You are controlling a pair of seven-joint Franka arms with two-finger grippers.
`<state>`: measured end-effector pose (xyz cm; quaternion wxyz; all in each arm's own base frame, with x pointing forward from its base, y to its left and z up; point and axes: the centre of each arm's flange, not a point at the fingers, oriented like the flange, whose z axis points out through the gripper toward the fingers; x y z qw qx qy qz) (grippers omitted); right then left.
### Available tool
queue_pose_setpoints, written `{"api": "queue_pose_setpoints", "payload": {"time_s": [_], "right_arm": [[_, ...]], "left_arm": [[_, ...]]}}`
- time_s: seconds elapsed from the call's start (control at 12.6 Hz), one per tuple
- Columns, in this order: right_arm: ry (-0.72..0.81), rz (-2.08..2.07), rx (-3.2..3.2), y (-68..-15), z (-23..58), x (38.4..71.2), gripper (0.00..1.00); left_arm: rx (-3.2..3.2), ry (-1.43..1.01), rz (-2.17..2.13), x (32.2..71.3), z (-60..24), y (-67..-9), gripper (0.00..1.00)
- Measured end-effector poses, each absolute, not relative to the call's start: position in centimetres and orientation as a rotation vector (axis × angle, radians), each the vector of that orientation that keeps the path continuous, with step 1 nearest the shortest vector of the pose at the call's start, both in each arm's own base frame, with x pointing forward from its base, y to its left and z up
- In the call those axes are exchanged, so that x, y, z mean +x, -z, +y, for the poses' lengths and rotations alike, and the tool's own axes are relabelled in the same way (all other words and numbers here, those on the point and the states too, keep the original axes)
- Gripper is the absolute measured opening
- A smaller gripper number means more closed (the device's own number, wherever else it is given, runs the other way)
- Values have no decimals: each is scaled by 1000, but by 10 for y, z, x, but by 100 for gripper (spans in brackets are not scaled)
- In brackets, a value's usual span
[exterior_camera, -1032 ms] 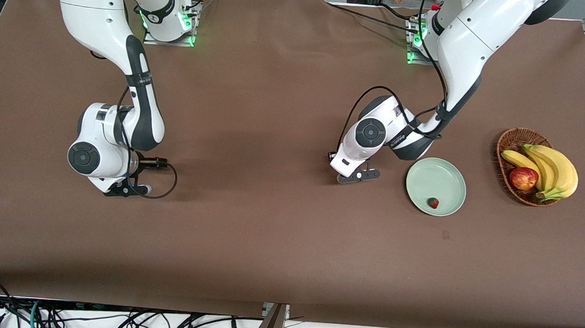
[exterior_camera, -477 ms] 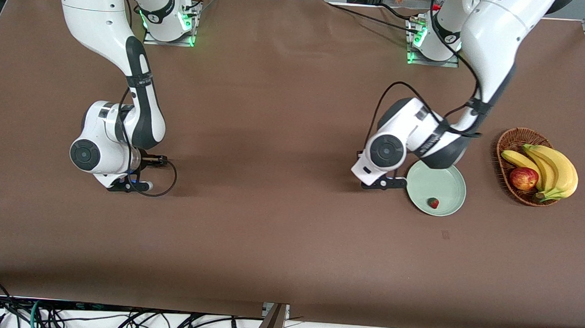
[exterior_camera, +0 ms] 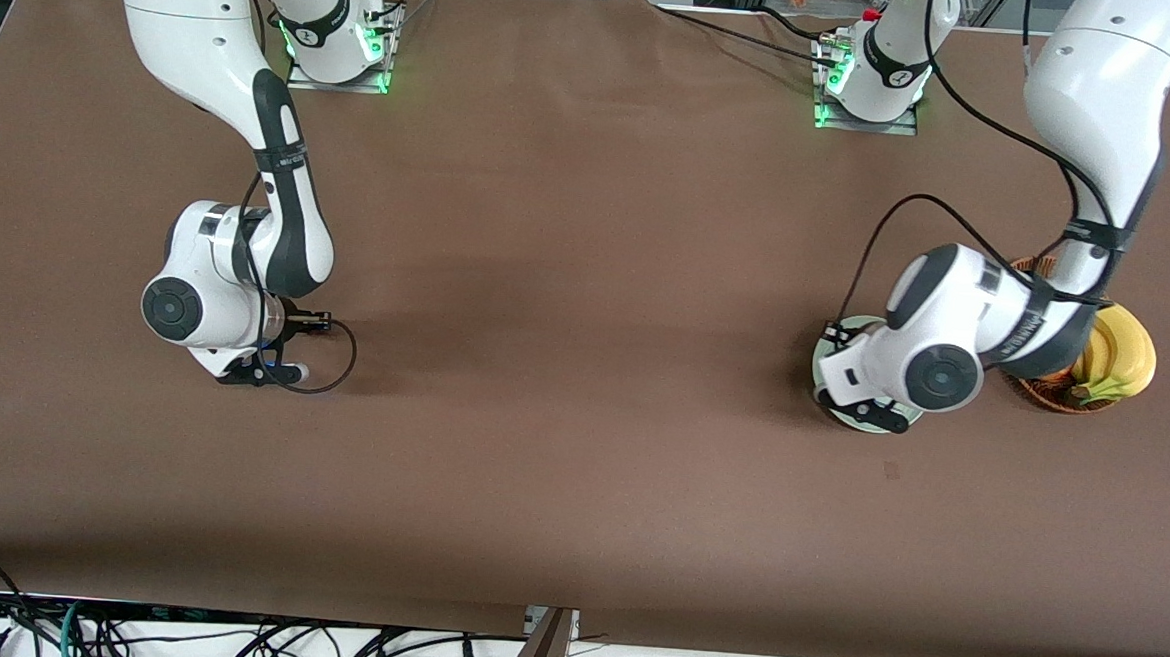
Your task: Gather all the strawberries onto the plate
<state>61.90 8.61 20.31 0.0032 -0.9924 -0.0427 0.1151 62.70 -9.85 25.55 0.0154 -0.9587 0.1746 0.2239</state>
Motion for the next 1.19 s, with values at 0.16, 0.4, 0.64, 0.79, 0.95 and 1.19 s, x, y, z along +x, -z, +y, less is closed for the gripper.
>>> {"api": "queue_pose_setpoints", "payload": {"time_s": [0.16,0.4,0.64,0.79,0.95,1.19], "right_arm": [[-312,-79,-3085,-233,140,634,40],[-243,116,-3047,-267,271,626,40],[-106,376,-2925,-275,406,598,40],[14,492,-2789,-270,478,575,40],[111,469,-2706,-256,537,543,40],[205,379,-2636,-225,596,501,40]], "left_arm": [[-3015,-664,672,630,-74,-241,33],[-3054,-566,827,626,-59,-211,33],[-3071,-529,922,625,-39,-195,33],[-3072,-529,932,625,-37,-194,49],[-3072,-527,940,625,-40,-195,71],[-3070,-531,941,624,-40,-196,100]]}}
